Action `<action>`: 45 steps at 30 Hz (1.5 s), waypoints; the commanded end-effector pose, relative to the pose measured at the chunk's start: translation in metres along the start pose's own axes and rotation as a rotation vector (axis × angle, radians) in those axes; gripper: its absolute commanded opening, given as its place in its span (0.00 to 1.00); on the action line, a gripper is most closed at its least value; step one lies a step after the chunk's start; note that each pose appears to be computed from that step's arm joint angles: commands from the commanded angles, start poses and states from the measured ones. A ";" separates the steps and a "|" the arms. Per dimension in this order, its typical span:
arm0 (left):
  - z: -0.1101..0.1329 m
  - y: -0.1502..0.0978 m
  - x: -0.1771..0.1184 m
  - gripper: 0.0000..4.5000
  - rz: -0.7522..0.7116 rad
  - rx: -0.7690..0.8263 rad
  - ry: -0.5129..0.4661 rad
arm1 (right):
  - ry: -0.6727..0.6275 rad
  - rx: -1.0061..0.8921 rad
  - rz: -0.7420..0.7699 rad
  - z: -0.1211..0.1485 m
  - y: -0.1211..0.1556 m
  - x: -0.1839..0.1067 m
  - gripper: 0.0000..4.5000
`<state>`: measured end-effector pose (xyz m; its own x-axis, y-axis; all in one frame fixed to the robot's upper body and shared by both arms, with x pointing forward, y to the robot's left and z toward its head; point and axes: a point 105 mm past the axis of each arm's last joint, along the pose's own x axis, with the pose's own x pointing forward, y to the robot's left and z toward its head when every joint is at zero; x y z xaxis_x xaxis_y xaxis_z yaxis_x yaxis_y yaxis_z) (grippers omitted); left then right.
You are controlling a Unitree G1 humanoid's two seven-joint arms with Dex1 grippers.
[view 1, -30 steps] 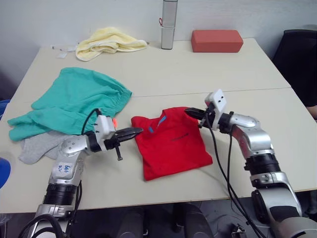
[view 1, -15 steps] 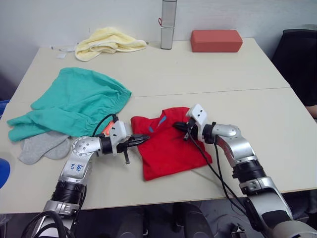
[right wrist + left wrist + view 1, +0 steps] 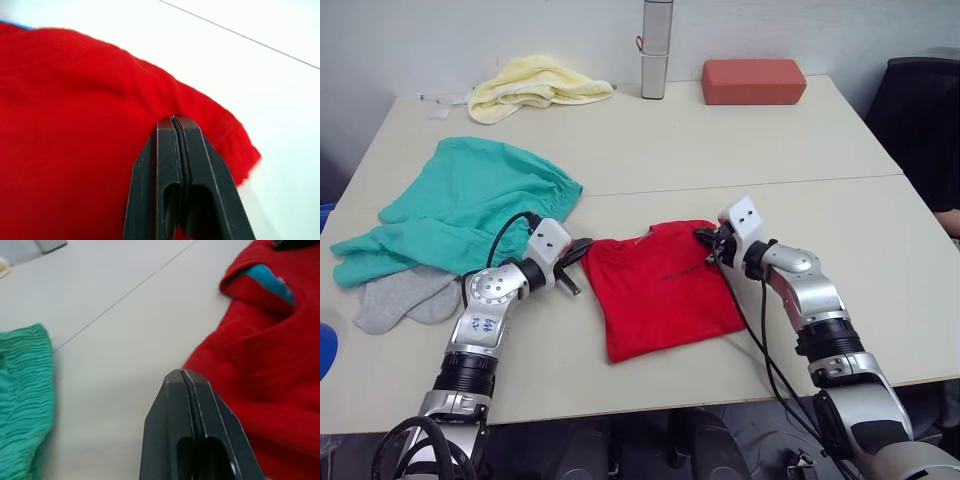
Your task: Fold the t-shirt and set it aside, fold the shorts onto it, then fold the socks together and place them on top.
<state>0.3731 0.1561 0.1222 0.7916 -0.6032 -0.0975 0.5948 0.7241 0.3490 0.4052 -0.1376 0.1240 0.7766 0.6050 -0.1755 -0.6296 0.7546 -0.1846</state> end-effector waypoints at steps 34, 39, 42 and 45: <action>0.033 -0.064 -0.104 1.00 -0.476 -0.141 -0.195 | 0.435 0.503 0.302 -0.028 0.047 -0.104 1.00; 0.028 -0.066 -0.107 1.00 -0.470 -0.137 -0.182 | 0.434 0.550 0.322 -0.029 0.068 -0.105 0.91; 0.026 -0.065 -0.108 1.00 -0.466 -0.134 -0.178 | 0.448 0.544 0.345 -0.030 0.083 -0.110 0.72; 0.024 -0.063 -0.110 1.00 -0.466 -0.136 -0.176 | 0.472 0.539 0.352 -0.032 0.091 -0.119 0.50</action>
<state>0.2471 0.1657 0.1277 0.4096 -0.9098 -0.0667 0.9052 0.3963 0.1536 0.2694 -0.1554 0.1051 0.4313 0.7336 -0.5252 -0.6465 0.6573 0.3872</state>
